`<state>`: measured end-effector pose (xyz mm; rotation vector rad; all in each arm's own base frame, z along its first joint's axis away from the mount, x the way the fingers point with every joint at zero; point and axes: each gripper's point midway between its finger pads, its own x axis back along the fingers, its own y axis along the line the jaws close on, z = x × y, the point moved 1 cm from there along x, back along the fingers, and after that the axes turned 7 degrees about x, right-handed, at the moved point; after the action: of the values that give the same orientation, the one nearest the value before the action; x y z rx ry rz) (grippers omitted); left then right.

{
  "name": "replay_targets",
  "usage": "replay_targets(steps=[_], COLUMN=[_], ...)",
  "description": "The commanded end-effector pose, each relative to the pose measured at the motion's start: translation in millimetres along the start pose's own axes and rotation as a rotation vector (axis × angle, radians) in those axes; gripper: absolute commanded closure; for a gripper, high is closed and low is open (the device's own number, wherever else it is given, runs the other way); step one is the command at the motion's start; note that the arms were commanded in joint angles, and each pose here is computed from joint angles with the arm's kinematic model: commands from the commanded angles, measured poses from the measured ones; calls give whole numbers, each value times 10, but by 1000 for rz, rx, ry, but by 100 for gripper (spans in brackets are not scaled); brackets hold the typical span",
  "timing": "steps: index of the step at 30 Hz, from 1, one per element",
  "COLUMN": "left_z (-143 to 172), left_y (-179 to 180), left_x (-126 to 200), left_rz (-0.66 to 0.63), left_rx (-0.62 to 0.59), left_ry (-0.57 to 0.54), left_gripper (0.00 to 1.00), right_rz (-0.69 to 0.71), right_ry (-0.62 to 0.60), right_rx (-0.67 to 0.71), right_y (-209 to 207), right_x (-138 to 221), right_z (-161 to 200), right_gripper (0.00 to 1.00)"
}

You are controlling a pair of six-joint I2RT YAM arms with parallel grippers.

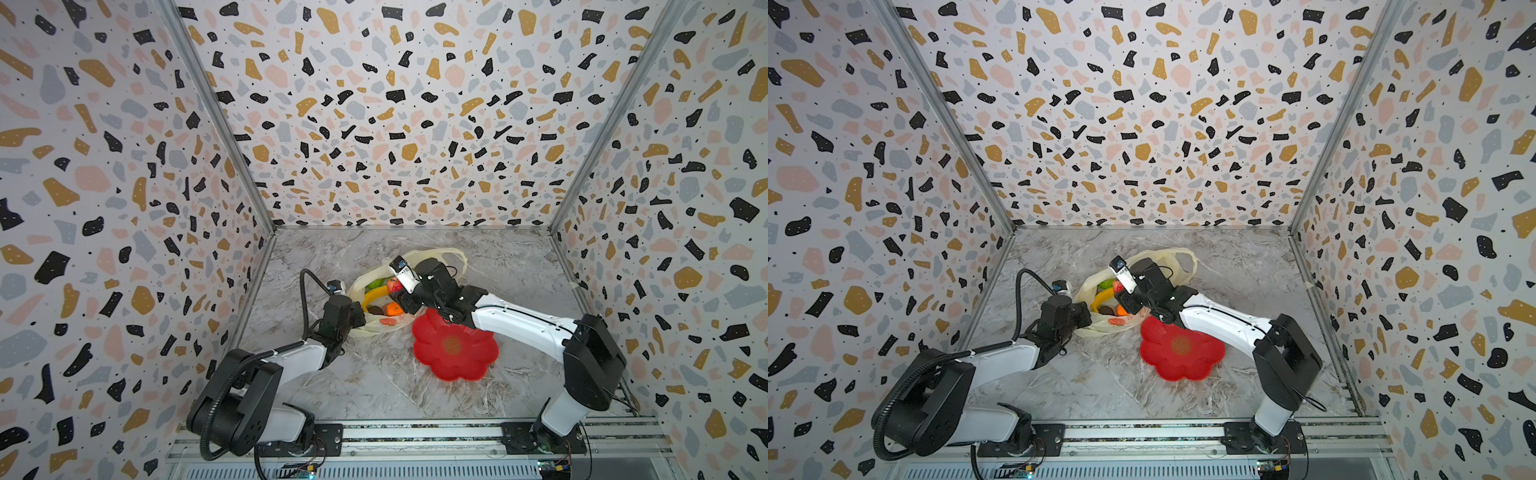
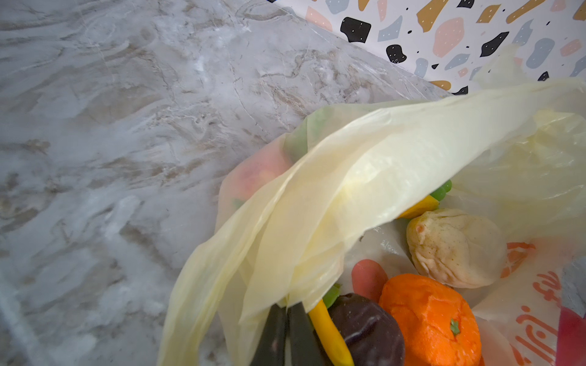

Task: Take fruits out of the plastic bag
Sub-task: Pick up the fruit from the plastic bag, then place the fruit on the plate.

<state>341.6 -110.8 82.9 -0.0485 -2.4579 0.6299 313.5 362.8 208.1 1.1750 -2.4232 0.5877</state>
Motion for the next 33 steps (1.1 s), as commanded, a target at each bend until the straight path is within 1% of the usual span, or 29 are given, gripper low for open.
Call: replay_targets(steps=[1, 4, 9, 13, 16, 22, 25, 28, 33], left_z=[-148, -166, -192, -185, -189, -186, -186, -173, -172], left_y=[-124, -134, -142, -158, -172, -166, -147, -136, -134], left_x=[-2, 32, 85, 94, 103, 106, 92, 82, 77], left_rz=[29, 36, 44, 54, 62, 61, 52, 48, 46], left_rx=[3, 6, 10, 18, 21, 23, 23, 20, 19], left_ry=[-42, -48, -59, -54, -54, -56, -58, -55, -54], left_gripper=[94, 93, 93, 93, 93, 93, 93, 93, 93], right_rz=[87, 125, 202, 269, 296, 348, 355, 375, 416], right_ry=[-164, -195, -210, -213, -224, -190, -166, -150, -113], right_rx=[-39, -67, -137, -219, -294, -404, -449, -469, -463], right_y=[-141, -175, -244, -292, -279, -170, -125, -117, -147], right_x=[334, 541, 837, 1054, 1152, 1117, 1055, 990, 844], right_z=[-219, -104, 196, 511, 761, 1349, 1565, 1698, 1779], right_gripper=[53, 55, 56, 56, 58, 59, 59, 59, 59])
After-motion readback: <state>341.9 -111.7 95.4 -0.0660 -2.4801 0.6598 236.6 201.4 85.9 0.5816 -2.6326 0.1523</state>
